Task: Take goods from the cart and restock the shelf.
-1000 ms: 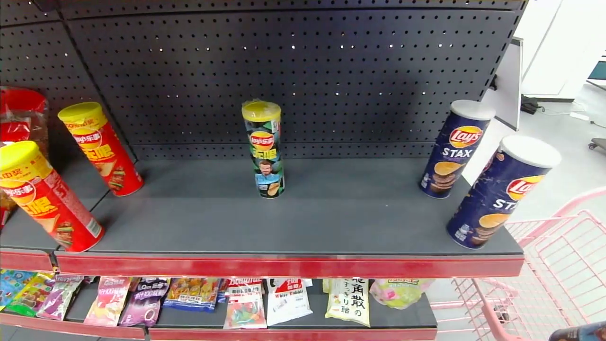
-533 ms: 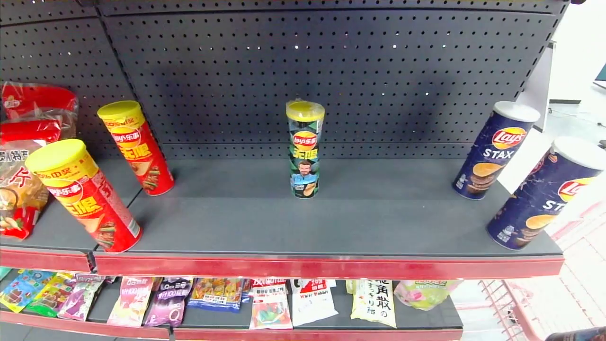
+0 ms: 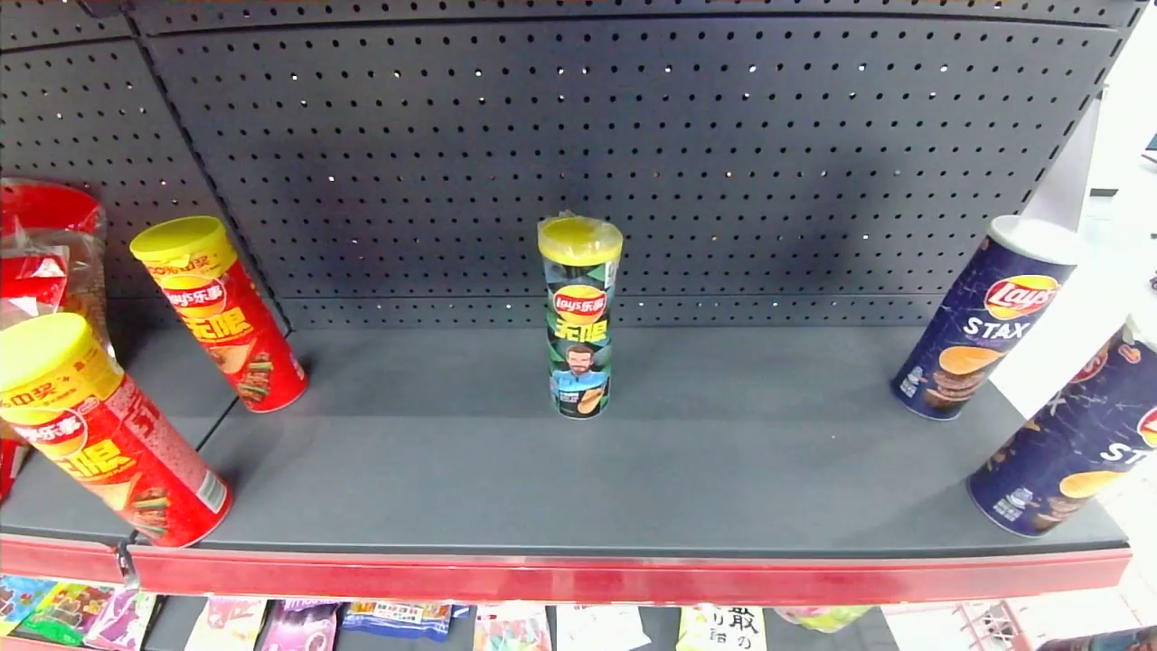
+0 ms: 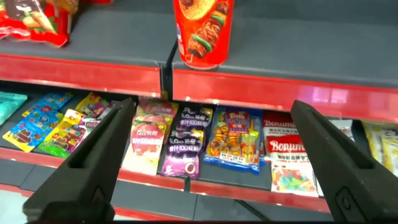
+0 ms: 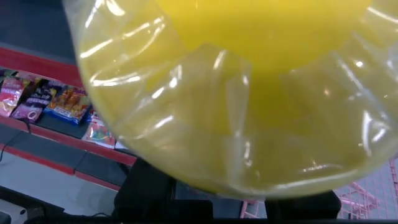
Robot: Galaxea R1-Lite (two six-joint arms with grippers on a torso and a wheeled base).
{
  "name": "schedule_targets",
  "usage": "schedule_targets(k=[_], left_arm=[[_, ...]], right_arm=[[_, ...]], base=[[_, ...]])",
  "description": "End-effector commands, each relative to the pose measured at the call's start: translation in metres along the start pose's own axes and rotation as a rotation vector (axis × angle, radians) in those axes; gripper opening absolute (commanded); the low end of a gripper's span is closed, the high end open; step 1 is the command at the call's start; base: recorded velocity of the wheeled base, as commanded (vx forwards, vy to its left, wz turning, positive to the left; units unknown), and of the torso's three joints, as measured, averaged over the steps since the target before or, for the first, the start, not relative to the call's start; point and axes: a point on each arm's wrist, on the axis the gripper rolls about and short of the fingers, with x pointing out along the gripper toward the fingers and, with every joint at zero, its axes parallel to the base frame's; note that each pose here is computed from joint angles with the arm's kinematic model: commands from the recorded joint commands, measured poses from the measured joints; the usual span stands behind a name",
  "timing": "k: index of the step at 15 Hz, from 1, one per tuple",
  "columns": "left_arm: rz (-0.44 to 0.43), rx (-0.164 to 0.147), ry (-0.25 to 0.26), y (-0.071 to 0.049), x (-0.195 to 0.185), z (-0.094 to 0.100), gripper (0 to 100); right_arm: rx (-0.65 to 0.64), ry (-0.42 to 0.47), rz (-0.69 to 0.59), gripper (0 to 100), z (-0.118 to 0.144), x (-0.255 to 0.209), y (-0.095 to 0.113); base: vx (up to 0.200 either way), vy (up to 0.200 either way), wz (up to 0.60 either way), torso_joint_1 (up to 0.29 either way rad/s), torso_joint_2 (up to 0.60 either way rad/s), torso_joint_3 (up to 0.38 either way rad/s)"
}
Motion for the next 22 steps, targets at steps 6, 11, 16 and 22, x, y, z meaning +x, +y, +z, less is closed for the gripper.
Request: schedule_targets(k=[6, 11, 16, 22], left_arm=[[-0.079, 0.029, -0.004, 0.0, 0.0, 0.0, 100], [-0.189, 0.105, -0.022, -0.003, -0.001, 0.001, 100], [-0.165, 0.019, -0.05, -0.002, 0.001, 0.047, 100], [-0.78, 0.093, 0.021, -0.03, 0.067, 0.155, 100]], right_arm=[[-0.008, -0.014, 0.102, 0, 0.0, -0.001, 0.001], [-0.016, 0.016, 0.198, 0, 0.011, 0.006, 0.0], [-0.015, 0.053, 0.218, 0, 0.016, 0.013, -0.001], [-0.012, 0.064, 0.22, 0, 0.015, 0.015, -0.001]], base=[[0.0, 0.0, 0.0, 0.0, 0.0, 0.0], [0.0, 0.0, 0.0, 0.0, 0.0, 0.0], [0.0, 0.0, 0.0, 0.0, 0.0, 0.0], [0.0, 0.0, 0.0, 0.0, 0.0, 0.0]])
